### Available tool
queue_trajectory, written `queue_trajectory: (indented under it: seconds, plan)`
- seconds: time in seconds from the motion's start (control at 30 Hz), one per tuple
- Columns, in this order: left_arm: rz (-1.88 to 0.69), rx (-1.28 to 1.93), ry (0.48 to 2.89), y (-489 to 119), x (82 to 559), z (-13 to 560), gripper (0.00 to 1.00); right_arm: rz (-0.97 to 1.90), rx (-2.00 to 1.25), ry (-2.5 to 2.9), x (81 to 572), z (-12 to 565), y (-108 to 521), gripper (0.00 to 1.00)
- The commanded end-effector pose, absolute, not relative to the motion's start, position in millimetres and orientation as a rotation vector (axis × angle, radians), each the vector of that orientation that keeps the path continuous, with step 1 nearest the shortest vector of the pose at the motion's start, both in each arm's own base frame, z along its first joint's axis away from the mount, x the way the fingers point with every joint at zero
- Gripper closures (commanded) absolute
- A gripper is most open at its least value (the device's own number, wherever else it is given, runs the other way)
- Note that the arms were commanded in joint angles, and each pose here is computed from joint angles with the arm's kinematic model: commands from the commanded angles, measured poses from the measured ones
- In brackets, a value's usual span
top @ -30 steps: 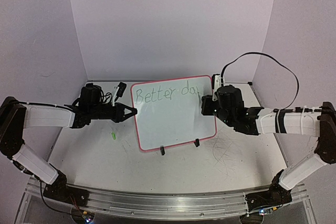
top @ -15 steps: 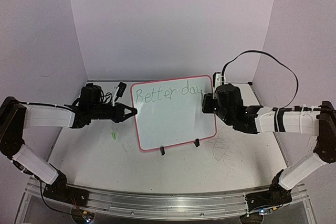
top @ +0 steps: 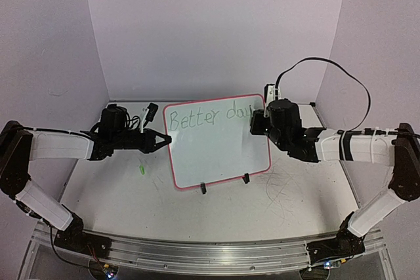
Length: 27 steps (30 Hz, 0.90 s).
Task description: Write a sentence on the whiteboard
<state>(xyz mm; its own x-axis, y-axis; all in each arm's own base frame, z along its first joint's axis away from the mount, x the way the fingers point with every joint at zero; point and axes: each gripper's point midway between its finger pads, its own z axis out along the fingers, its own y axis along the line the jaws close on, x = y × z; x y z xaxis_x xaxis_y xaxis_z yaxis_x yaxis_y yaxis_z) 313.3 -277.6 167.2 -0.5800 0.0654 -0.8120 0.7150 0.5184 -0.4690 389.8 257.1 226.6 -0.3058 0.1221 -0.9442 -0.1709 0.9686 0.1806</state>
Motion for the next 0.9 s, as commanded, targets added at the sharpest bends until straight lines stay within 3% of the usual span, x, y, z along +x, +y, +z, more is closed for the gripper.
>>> queue_trajectory:
  seconds: [0.0,0.87]
  plan:
    - [-0.948,0.65,1.984,-274.3,325.4,167.5,1.0,0.302,-0.034,1.854,393.0,230.1,256.1,1.0]
    - [-0.947,0.654,1.982,-275.3,325.0,168.5,1.0,0.362,-0.08,1.99,343.9,183.5,259.3,1.0]
